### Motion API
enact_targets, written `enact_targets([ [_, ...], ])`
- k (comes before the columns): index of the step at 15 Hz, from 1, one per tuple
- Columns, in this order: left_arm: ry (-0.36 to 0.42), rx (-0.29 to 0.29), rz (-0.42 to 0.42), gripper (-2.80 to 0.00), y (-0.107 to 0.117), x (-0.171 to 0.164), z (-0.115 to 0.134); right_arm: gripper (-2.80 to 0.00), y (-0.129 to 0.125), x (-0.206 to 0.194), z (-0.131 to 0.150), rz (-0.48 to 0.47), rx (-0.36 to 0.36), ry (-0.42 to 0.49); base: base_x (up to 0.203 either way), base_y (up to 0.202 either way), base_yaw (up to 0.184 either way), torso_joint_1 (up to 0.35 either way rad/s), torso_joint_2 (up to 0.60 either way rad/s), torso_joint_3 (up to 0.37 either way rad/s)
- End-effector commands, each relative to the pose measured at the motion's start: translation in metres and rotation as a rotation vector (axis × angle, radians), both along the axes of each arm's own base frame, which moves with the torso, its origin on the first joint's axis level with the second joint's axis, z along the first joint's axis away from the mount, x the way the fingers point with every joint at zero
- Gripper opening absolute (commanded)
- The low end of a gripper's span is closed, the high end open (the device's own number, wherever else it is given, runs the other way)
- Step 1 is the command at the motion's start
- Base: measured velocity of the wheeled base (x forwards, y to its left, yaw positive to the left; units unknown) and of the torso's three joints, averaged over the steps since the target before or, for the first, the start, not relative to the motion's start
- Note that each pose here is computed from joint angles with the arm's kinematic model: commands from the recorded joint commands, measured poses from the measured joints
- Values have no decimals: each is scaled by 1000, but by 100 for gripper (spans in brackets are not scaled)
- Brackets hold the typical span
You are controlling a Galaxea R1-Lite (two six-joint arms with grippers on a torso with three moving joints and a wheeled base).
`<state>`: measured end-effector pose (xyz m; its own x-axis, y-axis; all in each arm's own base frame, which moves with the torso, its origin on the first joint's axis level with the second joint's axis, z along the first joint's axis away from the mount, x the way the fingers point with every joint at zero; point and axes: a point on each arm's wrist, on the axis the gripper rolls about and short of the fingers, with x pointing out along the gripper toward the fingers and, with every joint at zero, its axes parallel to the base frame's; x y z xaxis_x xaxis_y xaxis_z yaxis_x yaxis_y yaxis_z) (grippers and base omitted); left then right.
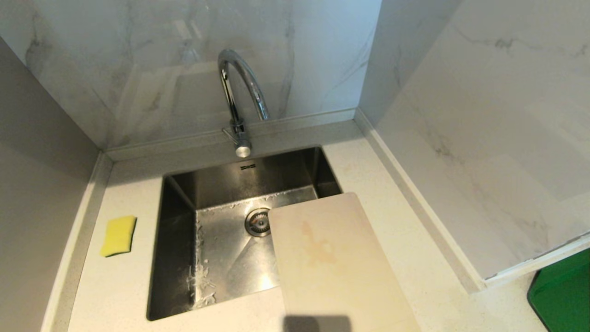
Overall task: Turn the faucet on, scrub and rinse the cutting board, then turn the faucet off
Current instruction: Turn on the tap
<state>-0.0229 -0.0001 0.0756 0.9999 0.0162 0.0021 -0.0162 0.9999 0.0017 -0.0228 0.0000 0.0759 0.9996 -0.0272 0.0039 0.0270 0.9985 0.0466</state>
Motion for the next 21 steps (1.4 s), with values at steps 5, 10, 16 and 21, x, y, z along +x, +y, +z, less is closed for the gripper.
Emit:
enact_targets([
  [5, 1, 0, 1, -280, 0, 0, 0, -280, 0, 0, 0, 0, 1, -2, 0, 0, 0, 0, 0, 0],
  [10, 8, -2, 1, -280, 0, 0, 0, -280, 0, 0, 0, 0, -2, -2, 0, 0, 0, 0, 0, 0],
  [16, 19, 12, -5, -280, 0, -1, 0, -280, 0, 0, 0, 1, -2, -1, 0, 0, 0, 0, 0, 0],
  [21, 18, 5, -1, -280, 0, -1, 0, -280, 0, 0, 0, 1, -2, -2, 0, 0, 0, 0, 0, 0],
])
